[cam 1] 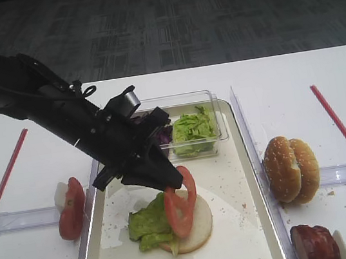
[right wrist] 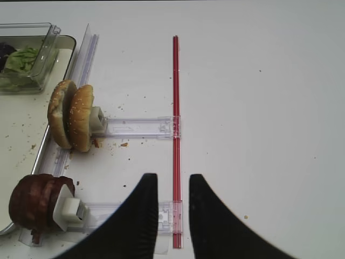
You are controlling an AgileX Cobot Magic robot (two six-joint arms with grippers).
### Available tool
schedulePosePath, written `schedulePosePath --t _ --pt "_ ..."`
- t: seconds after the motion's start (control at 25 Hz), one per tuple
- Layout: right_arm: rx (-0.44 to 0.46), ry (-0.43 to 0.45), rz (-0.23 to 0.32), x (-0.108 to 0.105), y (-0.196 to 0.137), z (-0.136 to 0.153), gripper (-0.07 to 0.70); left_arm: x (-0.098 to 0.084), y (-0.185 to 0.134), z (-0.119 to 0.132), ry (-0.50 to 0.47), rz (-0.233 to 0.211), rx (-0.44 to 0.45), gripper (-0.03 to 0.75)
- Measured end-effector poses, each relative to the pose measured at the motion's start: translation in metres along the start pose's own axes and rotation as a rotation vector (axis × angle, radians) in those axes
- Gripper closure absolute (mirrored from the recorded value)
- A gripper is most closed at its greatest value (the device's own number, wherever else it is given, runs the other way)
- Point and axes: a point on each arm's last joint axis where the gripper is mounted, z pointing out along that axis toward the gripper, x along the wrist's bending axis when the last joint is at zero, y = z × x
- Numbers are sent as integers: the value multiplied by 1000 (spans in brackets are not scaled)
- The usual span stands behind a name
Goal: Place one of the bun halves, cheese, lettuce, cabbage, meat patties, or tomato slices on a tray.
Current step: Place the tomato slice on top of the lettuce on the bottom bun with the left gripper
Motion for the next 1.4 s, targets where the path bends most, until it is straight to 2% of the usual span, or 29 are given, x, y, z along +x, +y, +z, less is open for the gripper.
schedulePosePath --t 0.72,0.92,1.04,1.4 --pt "0 0 0 0 0 0 438 0 0 1 -6 58 -1 674" --pt "0 0 0 0 0 0 438 11 4 10 -15 21 16 674" --pt "0 0 0 0 0 0 438 10 6 11 -33 8 8 674" --pt "0 0 0 0 0 0 438 10 6 11 -35 10 7 674"
